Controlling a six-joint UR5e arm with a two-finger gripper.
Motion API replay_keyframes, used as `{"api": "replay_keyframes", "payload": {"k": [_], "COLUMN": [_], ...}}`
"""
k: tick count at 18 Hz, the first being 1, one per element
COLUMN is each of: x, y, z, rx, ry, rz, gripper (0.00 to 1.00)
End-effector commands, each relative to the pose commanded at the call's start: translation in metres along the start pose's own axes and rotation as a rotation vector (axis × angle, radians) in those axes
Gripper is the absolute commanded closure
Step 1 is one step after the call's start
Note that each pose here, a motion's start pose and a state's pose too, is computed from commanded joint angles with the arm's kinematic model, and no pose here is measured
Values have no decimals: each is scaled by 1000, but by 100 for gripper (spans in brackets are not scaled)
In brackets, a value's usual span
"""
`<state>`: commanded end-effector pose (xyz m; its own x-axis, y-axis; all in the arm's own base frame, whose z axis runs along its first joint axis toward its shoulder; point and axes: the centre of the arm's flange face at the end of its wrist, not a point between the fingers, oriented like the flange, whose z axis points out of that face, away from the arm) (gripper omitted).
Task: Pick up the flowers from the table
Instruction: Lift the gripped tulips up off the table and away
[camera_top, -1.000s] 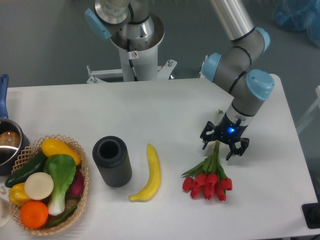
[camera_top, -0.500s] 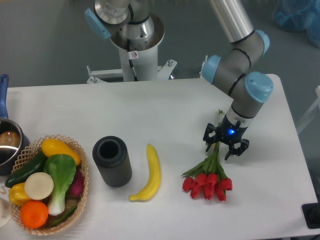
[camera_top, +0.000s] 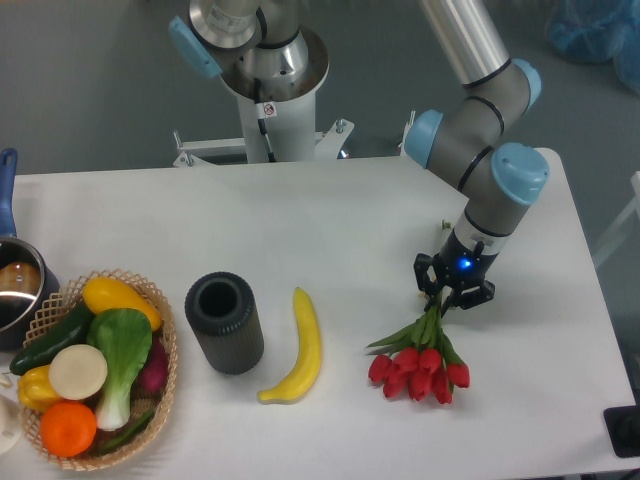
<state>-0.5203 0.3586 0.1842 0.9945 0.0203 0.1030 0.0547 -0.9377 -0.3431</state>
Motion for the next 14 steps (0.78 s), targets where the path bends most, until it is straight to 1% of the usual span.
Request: {"api": "replay_keyframes", "payload": {"k": [2,5,9,14], "x": [0,0,0,-7], "y": [0,-1,-6,-25], "z": [-1,-6,-22,-68], "rx": [1,5,17,63], "ry": [-1,-8,-35,-111], "rz": [1,-1,10,34], "gripper": [84,84,84,84]}}
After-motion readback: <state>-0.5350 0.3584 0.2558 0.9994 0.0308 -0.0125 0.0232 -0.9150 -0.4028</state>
